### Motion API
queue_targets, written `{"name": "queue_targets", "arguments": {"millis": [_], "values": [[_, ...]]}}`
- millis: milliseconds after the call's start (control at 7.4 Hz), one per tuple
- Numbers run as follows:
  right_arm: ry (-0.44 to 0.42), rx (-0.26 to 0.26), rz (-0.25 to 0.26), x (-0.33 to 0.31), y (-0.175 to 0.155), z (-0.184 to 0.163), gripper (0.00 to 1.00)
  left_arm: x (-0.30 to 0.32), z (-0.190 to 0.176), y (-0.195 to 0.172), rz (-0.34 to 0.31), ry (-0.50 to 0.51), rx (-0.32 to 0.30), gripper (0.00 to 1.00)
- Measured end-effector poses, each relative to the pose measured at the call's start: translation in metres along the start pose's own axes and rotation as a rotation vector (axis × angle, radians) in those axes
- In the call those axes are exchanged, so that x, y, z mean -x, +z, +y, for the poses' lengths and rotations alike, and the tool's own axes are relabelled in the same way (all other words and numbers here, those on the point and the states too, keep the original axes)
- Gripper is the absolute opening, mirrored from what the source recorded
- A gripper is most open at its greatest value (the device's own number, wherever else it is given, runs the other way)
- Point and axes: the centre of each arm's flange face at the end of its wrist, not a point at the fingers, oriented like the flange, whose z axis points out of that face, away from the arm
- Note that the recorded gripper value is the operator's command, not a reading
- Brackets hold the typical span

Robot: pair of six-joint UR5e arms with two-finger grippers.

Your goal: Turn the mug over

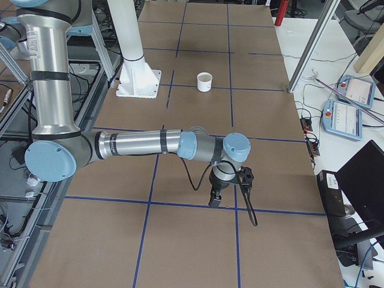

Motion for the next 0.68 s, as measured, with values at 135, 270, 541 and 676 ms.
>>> {"name": "queue_targets", "arguments": {"millis": [135,270,541,676], "values": [[0.0,0.0,0.0,0.0,0.0,0.0,1.0,0.012,0.007,0.001,0.023,-0.019,0.0,1.0],[0.0,0.0,0.0,0.0,0.0,0.0,1.0,0.017,0.009,0.001,0.017,-0.024,0.0,1.0],[0.0,0.0,0.0,0.0,0.0,0.0,1.0,0.023,0.011,0.0,-0.032,-0.023,0.008,1.0],[0.0,0.0,0.0,0.0,0.0,0.0,1.0,0.025,0.011,-0.001,-0.059,-0.02,0.011,1.0]]}}
